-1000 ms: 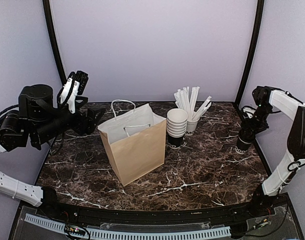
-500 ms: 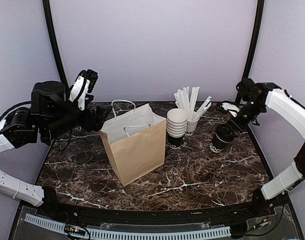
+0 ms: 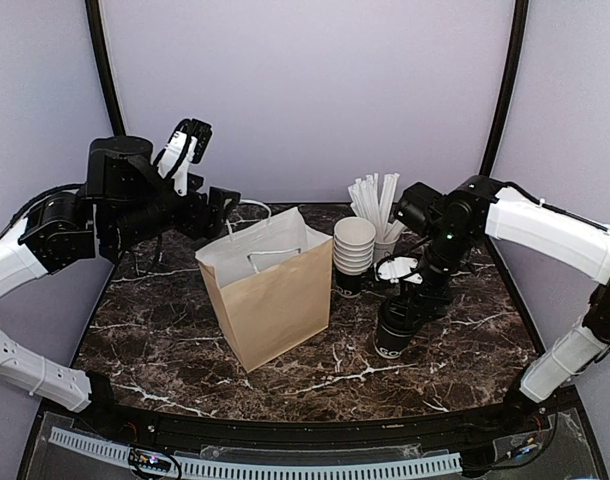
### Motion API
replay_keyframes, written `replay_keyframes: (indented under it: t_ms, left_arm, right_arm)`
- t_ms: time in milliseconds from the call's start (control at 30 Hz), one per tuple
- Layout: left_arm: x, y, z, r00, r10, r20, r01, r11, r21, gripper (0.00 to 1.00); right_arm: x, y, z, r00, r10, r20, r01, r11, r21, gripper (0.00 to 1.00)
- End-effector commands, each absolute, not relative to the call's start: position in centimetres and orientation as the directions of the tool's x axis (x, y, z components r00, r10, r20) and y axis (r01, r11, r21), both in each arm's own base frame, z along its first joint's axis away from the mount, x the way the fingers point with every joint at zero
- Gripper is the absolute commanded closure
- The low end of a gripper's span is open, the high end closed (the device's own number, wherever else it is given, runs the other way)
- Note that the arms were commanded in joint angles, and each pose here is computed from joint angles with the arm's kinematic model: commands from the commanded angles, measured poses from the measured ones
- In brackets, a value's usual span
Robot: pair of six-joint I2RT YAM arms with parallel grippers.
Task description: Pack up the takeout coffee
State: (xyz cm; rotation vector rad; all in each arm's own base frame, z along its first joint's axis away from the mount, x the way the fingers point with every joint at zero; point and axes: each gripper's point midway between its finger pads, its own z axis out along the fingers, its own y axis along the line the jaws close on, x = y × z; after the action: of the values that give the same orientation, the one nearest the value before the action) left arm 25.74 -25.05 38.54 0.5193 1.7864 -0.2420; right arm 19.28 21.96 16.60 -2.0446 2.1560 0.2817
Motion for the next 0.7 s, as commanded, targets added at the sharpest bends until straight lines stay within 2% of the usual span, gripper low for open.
replay_keyframes:
  t_ms: [0, 300, 367, 433, 467, 667]
  left_arm:
    - [25.7, -25.1, 39.6, -0.209, 0.156, -0.965, 0.465, 0.884, 0.043, 0.21]
    - [26.1, -26.0, 39.5, -0.225, 0.185, -0.957, 0.477, 0.877, 0.057, 0.21]
    - [26.2, -26.1, 39.6, -0.223, 0.186, -0.957, 0.480, 0.875, 0.059, 0.21]
    - [26.1, -26.0, 39.6, -0.222, 0.186, -0.957, 0.481, 0.875, 0.058, 0.21]
    - [26.2, -26.0, 39.7, -0.222, 0.184, -0.958, 0.480, 0.875, 0.057, 0.21]
    - [26.0, -25.8, 39.6, -0.227, 0.181, -0.957, 0.483, 0.874, 0.050, 0.21]
  right_arm:
    - [19.3, 21.0, 16.9, 0.038, -0.981, -0.192, -0.999, -0.031, -0.042, 0.27]
    - [18.9, 20.9, 14.6, 0.050, -0.982, -0.183, -0.999, -0.045, -0.029, 0.26]
    - [18.8, 20.9, 14.5, 0.048, -0.982, -0.182, -0.999, -0.044, -0.025, 0.22]
    - [18.7, 21.0, 14.7, 0.048, -0.981, -0.189, -0.999, -0.044, -0.022, 0.05]
    - [18.6, 21.0, 15.0, 0.046, -0.979, -0.196, -0.999, -0.044, -0.019, 0.02]
    - [18.2, 22.2, 16.7, 0.022, -0.963, -0.267, -1.000, -0.021, -0.004, 0.01]
